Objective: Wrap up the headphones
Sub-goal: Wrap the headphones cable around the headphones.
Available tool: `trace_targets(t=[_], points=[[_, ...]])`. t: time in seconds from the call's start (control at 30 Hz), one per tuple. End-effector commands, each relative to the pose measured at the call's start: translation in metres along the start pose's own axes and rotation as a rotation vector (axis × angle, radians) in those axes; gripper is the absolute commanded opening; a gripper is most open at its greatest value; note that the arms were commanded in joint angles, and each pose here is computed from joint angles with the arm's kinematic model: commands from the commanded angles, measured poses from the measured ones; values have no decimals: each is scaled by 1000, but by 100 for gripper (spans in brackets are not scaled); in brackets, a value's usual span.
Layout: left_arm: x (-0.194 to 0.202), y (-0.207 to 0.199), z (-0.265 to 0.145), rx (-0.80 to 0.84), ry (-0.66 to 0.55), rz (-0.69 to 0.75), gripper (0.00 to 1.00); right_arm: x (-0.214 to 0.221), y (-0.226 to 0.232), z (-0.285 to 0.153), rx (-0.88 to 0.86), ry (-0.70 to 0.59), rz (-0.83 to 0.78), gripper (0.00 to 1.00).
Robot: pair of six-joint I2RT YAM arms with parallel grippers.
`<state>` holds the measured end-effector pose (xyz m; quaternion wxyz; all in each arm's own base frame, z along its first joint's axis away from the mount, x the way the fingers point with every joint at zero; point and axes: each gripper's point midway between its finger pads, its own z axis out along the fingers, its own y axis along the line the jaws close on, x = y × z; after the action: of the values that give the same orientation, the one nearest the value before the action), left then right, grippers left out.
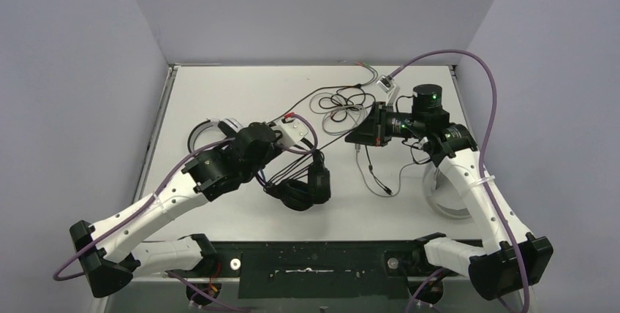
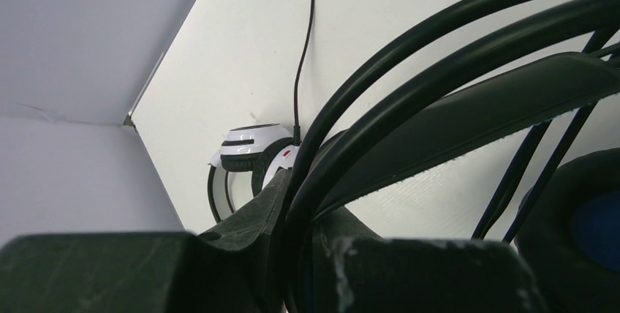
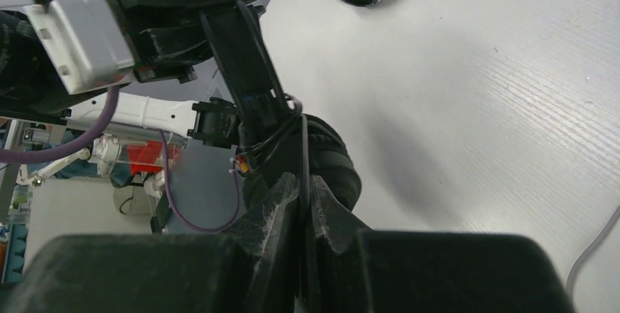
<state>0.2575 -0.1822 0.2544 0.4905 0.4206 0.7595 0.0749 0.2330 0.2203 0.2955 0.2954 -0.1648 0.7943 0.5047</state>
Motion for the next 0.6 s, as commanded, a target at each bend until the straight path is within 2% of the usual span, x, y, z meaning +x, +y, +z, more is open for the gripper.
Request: trace_targets(t=[0.0,0.13,0.3,0.47,0.57], points=[[16,22,4,-135,129,36,0,-29,45,-23,-76,-108,-144,0],[19,28,16,-209,227,-10,0,-22,70,-11,-137,-100,-157,0],[14,47,22,-308,310,-212,0,-21,84,13,-144,-147,-120,0],[-11,56,21,-314,243,-468,0,-25,84,32,-109,-268,-75,0],[-27,62,22,-297,201,-576,0,-22,90,47,-94,-294,-77,0]])
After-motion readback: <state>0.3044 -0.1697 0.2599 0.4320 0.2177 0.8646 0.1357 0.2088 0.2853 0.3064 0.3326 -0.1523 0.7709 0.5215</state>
